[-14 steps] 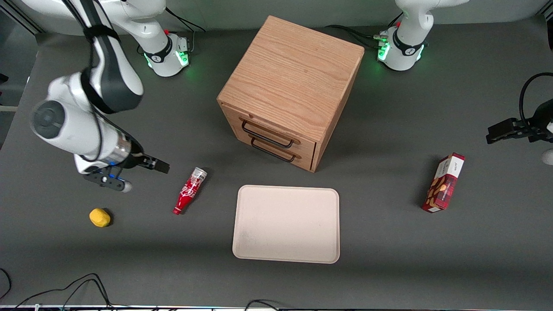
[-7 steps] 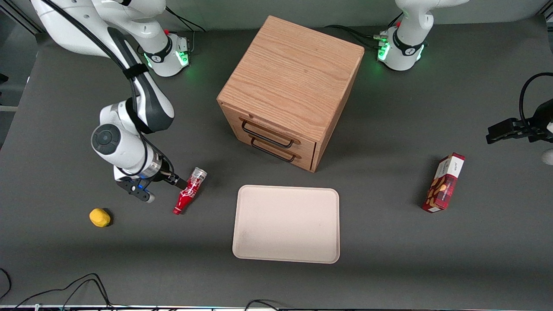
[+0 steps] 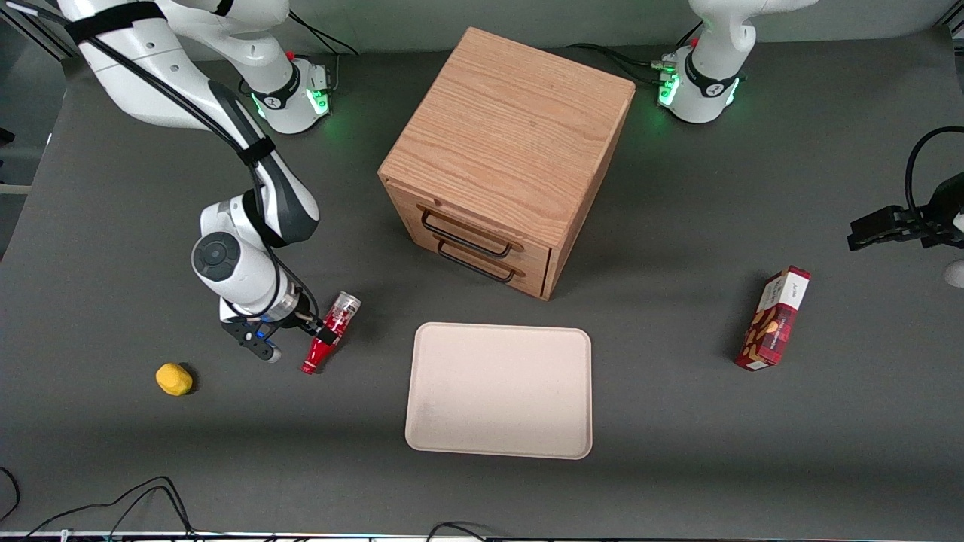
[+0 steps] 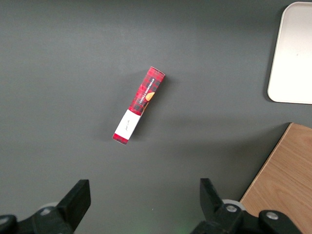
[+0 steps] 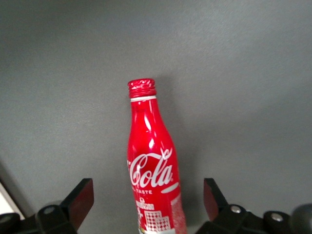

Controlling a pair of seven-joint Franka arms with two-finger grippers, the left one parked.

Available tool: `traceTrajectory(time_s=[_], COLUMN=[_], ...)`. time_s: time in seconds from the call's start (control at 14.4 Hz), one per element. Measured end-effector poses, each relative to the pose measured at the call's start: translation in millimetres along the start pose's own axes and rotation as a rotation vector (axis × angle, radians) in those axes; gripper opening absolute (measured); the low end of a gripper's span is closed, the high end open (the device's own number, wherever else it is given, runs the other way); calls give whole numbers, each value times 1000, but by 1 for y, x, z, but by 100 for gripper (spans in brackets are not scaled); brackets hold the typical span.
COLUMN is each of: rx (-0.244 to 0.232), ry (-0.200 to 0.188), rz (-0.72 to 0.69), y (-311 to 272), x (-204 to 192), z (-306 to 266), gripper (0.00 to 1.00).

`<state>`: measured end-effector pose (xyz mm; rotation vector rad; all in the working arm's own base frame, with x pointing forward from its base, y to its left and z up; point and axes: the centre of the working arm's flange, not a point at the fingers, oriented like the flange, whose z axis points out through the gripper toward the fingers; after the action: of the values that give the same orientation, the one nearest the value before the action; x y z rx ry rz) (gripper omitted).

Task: Place coke bottle on tray
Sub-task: 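Close the right gripper around the bottle's body, then lift the bottle upright off the table with the right gripper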

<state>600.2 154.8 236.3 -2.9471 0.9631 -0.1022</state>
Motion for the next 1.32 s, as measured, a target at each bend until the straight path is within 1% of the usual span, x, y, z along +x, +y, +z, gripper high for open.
traceTrajectory(time_s=[0.35,0.48,0.55,0.62,0.69,0.83,0.9,1.11,1.25,1.32], rx=[-16,-13,-13,-10,-9,-9,-9,-10,-4,-10], ry=[46,52,51,51,51,54,57,61,70,75], rz=[12,10,9,8,7,2,-2,-3,-4,-3], y=[-5,-5,-4,-4,-4,-5,-5,-5,-8,-9], x=[-13,-16,-17,-17,-18,-17,-18,-17,-14,-11], z=[37,50,55,58,59,59,59,58,52,45], gripper=[100,99,93,93,88,65,56,56,56,56])
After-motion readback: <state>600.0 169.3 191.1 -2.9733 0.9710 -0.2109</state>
